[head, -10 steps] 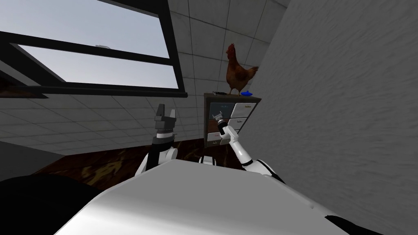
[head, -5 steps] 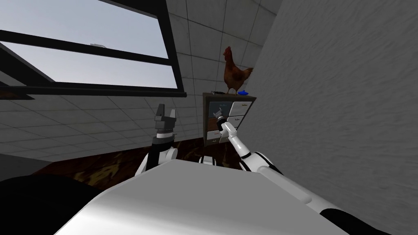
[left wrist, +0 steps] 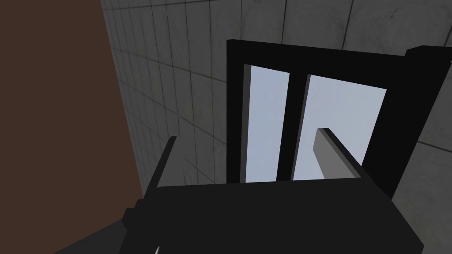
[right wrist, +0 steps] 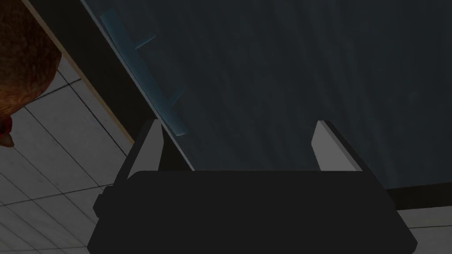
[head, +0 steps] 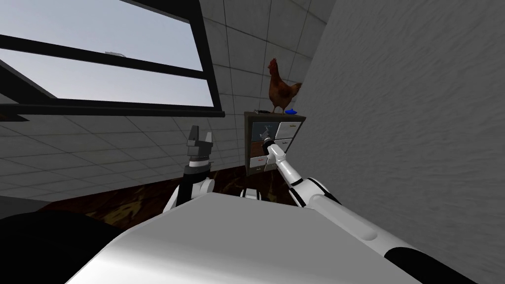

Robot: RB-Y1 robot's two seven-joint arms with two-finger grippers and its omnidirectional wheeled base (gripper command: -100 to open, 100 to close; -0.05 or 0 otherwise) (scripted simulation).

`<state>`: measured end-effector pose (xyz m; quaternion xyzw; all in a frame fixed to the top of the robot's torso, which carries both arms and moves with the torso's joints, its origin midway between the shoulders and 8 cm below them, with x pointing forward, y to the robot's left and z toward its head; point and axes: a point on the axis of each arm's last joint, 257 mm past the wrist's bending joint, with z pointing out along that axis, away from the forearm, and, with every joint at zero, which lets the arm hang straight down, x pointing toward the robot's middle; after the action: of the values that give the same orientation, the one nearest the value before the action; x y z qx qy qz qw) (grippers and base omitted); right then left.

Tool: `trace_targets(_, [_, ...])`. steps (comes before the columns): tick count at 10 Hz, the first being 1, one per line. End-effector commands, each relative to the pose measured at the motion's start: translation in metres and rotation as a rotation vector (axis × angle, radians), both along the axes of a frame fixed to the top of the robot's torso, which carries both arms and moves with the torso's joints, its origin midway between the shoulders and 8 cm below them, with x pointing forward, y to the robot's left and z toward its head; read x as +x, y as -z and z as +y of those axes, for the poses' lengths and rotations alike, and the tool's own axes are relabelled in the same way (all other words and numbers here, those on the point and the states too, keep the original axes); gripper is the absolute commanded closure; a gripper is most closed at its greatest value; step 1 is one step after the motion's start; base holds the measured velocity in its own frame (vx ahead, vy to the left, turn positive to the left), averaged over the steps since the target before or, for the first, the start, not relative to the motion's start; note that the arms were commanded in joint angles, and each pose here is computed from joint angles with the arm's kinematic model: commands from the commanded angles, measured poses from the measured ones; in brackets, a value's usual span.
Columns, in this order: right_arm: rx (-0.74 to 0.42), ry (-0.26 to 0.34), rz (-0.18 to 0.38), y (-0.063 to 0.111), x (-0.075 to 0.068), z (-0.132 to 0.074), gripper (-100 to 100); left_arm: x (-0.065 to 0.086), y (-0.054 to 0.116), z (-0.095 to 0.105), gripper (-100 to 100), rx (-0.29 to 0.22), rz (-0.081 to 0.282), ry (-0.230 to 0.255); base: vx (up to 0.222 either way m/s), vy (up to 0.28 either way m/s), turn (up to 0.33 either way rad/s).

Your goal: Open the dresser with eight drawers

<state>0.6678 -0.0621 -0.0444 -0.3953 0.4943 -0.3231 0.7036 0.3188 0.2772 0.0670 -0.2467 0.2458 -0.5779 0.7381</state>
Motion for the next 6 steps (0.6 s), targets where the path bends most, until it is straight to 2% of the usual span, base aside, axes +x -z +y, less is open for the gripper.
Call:
trace_targets(1, [-0.127, 0.065, -0.058, -0.0181, 0.0114, -0.0169, -100, 0.0, 0.0, 0.0, 0, 0.0, 0.0, 0.0, -0.037, 0.028, -0.059])
trace_targets(3, [-0.125, 0.064, -0.057, -0.0178, 0.0121, -0.0172, -100, 0.0, 0.0, 0.0, 0, 0.0, 0.0, 0.0, -0.024, 0.017, -0.026])
trace_targets(4, [-0.13, 0.068, -0.059, -0.0264, 0.0198, -0.0225, -100, 0.0, 0.0, 0.0, 0, 0.0, 0.0, 0.0, 0.036, 0.032, 0.007])
trace_targets(5, [-0.128, 0.068, -0.059, -0.0232, 0.0163, -0.0194, -100, 0.0, 0.0, 0.0, 0, 0.0, 0.0, 0.0, 0.025, 0.02, 0.0])
trace_targets(6, [-0.129, 0.068, -0.059, -0.0239, 0.0169, -0.0196, 100, 0.0, 0.0, 0.0, 0, 0.0, 0.0, 0.0, 0.0, 0.0, 0.0])
